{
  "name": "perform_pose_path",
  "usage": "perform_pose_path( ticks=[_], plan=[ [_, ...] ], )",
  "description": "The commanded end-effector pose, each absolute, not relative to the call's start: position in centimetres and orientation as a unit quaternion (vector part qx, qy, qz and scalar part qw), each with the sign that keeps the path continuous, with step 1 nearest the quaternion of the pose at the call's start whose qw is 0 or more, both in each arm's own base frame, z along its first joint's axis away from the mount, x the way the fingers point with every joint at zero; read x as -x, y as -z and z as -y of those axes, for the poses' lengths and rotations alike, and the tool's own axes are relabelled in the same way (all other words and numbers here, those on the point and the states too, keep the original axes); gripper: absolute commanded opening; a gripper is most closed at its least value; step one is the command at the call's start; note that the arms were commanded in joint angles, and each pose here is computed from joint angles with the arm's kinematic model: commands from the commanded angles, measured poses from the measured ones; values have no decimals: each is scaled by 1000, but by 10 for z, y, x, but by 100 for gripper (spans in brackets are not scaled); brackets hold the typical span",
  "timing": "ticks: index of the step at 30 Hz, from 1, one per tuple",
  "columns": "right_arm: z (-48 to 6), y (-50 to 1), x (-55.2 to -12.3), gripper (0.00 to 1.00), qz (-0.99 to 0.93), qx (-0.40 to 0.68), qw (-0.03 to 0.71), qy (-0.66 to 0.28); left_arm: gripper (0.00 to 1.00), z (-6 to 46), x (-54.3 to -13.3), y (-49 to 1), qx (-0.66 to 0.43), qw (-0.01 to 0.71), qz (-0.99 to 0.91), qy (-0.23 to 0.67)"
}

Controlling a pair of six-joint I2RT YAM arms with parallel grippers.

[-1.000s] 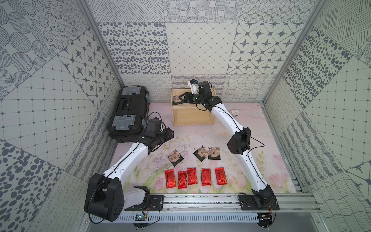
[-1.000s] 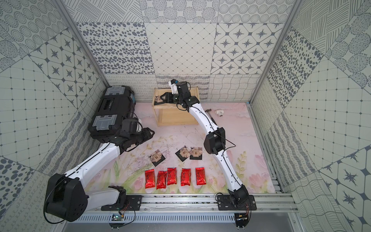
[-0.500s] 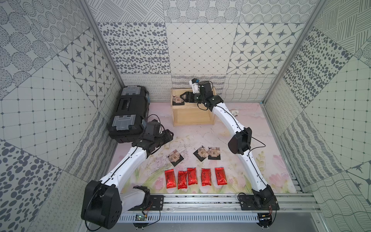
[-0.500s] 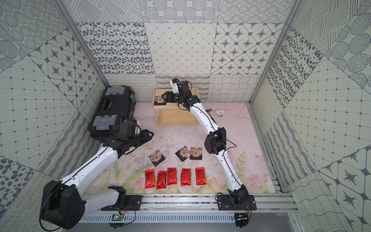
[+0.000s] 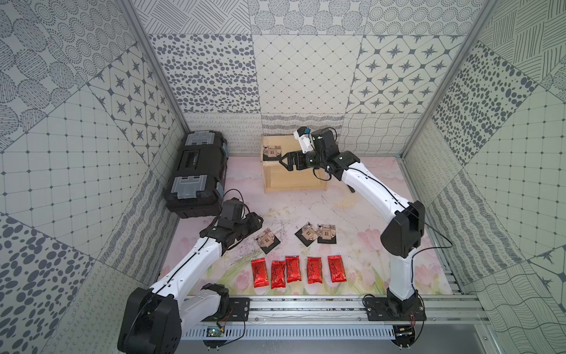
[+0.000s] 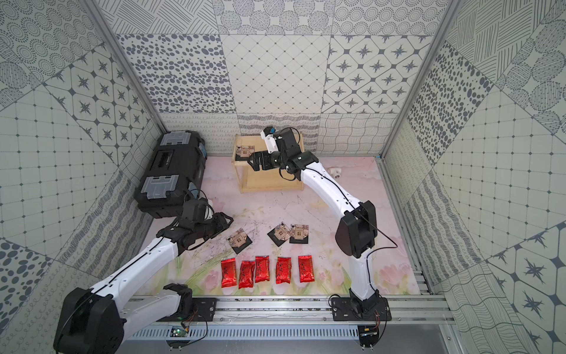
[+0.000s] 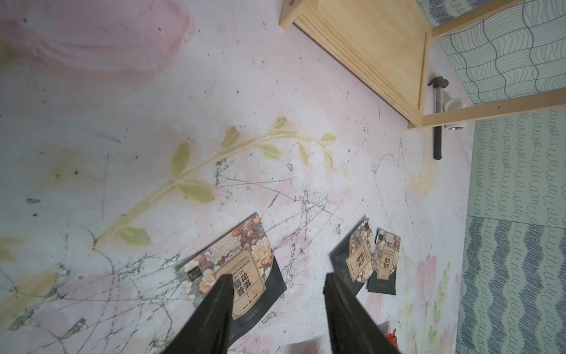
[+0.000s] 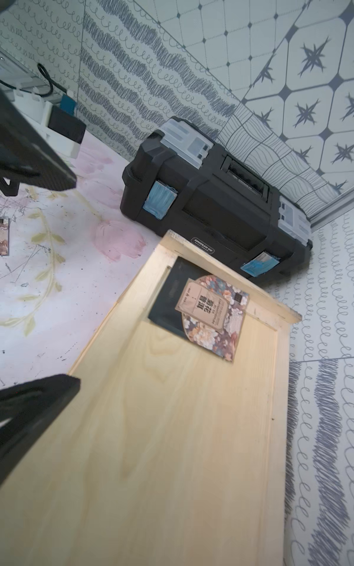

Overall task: Place the tea bags on the shelf by color
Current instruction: Pick up the tea bag from the center of the board.

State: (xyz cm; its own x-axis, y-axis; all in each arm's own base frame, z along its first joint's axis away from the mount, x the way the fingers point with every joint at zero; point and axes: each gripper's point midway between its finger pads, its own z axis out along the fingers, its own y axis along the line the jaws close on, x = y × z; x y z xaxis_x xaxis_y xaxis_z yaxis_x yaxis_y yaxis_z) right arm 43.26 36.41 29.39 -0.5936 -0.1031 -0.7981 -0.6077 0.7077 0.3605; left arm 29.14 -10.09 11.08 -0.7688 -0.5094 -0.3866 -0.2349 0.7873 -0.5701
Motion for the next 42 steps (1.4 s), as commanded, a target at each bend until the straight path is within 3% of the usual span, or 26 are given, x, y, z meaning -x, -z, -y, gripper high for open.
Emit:
perform_pose_path(
  ticks=[1,5,9,14,21,42],
  plan=[
    [-360,-289,-406,85,-817,231,436,-299,48,109,-279,-101,213,244,-905,275],
    [-386,-220,-340,58,-818,292,350,-350,39,108,-265,-85,216,219,-912,270],
    [-416,-160,-288,44,-810,314,242,-432,37,107,-259,-70,217,206,-918,261],
    [-438,-109,-263,42,-810,306,166,-471,34,111,-267,-58,216,204,-918,262],
    [-431,-58,-267,41,-838,274,117,-457,34,110,-271,-44,216,199,-923,247],
    [-427,-24,-263,40,-861,195,30,-469,33,106,-263,-17,229,197,-923,240]
  ],
)
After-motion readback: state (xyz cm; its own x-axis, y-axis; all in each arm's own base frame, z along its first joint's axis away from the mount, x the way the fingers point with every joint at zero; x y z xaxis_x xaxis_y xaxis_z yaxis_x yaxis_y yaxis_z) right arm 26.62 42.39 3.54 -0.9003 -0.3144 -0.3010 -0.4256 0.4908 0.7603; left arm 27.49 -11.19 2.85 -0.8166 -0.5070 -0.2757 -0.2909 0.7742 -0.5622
